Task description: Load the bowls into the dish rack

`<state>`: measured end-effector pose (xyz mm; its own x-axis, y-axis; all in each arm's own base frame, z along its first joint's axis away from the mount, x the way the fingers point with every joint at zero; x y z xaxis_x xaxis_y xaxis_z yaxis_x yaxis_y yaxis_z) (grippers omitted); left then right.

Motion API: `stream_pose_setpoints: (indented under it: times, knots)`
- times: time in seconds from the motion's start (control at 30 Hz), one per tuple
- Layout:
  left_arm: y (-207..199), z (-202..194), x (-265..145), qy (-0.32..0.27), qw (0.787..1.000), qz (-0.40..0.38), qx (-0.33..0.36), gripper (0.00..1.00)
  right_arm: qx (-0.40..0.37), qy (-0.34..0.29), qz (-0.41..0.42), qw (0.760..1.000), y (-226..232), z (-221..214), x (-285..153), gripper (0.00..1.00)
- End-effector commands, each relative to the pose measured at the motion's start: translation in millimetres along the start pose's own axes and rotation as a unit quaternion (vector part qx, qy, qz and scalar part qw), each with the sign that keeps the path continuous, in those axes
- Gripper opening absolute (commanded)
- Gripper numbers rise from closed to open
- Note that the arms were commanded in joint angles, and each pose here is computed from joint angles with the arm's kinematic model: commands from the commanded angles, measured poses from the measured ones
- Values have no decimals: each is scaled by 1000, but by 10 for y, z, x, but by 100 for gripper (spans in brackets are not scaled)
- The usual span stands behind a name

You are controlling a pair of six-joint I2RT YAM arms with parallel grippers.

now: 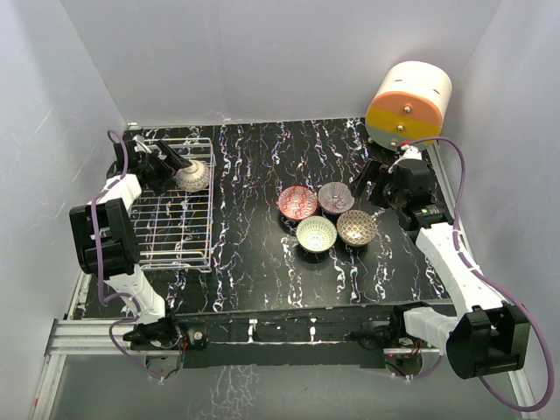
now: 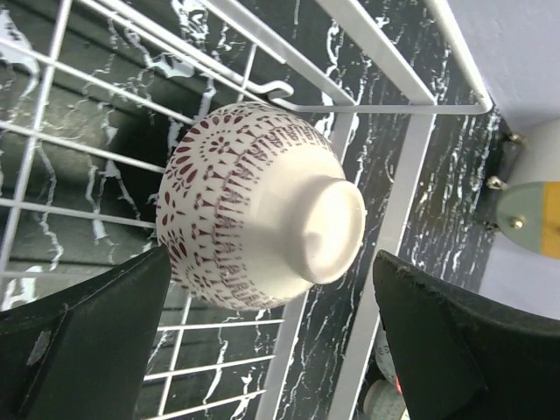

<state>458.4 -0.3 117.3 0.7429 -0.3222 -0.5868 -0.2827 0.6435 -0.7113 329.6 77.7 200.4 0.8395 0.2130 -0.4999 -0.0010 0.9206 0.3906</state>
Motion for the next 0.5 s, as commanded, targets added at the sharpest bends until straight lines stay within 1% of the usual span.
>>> stream_pose_setpoints:
  times: [0.0, 0.17, 0.47]
  knots:
    - [-83, 211, -258, -40, 998, 25, 32, 97, -10, -27, 9, 1000, 36, 137, -27, 98]
    - [-63, 233, -261, -45, 998, 31, 36, 97, -9, -27, 10, 1000, 35, 129, -29, 98]
    - [-275, 164, -385, -31, 999, -10, 34, 97, -8, -25, 9, 1000, 31, 114, -25, 98]
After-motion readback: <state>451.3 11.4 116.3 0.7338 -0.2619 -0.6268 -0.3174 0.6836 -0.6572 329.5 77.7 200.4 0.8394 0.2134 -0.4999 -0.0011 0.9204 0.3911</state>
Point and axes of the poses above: each gripper's point midway between its finger pads, its own x axis out along the fingers, its own y axis along the line the jaws close on, z = x × y, the point moved 1 cm from there along -x, back along the fingers, and after that the axes turned 2 degrees about -x, right-handed, at the moved point
